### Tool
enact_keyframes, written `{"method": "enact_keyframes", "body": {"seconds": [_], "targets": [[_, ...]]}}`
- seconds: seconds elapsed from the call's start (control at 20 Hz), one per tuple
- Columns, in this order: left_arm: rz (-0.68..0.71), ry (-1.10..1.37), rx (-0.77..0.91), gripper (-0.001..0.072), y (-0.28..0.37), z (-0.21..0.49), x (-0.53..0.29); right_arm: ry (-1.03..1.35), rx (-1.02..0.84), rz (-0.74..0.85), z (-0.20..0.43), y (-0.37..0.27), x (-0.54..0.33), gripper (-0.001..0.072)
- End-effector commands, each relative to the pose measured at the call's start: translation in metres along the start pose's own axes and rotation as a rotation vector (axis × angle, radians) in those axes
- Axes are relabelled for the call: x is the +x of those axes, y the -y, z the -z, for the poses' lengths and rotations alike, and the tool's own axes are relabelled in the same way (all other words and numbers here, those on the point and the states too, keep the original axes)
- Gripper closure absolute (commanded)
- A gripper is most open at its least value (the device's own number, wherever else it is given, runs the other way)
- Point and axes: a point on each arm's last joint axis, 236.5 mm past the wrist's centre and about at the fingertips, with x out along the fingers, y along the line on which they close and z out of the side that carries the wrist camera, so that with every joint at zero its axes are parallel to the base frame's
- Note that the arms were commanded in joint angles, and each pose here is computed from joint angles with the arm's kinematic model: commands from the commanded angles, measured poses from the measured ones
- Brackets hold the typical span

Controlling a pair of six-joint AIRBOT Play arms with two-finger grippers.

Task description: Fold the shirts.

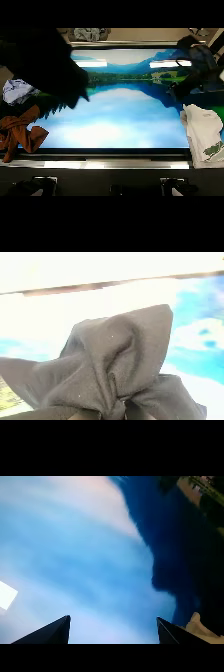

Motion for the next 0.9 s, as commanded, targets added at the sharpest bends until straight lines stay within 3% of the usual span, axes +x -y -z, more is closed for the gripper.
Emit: {"method": "enact_keyframes", "body": {"seconds": [0.0, 0.2, 0.35, 0.5, 0.55, 0.6, 0.65, 0.85], "targets": [[0.150, -0.066, 0.038, 0.0677, 0.062, 0.030, 0.008, 0.047, -0.015, 0.026, 0.008, -0.008, -0.051, 0.0083], [0.180, -0.446, 0.048, 0.0677, 0.080, 0.179, 0.077, -0.044, -0.008, -0.019, 0.036, -0.024, -0.066, 0.0083], [0.128, -0.722, -0.040, 0.0677, 0.066, 0.308, 0.102, -0.132, 0.002, -0.064, 0.053, -0.031, -0.053, 0.0083], [0.085, -0.888, -0.064, 0.0643, 0.050, 0.370, 0.104, -0.192, 0.011, -0.093, 0.061, -0.031, -0.016, 0.0083], [0.074, -0.904, -0.074, 0.0470, 0.044, 0.367, 0.102, -0.210, 0.015, -0.103, 0.062, -0.031, -0.002, 0.0083], [0.059, -0.888, -0.088, 0.0119, 0.034, 0.350, 0.100, -0.227, 0.020, -0.122, 0.062, -0.032, 0.011, 0.0081], [0.043, -0.857, -0.075, -0.0008, 0.019, 0.328, 0.099, -0.238, 0.025, -0.146, 0.061, -0.035, 0.023, 0.0081], [-0.113, -0.696, -0.101, -0.0011, -0.077, 0.247, 0.072, -0.246, 0.056, -0.297, 0.050, -0.060, 0.068, 0.0080]]}}
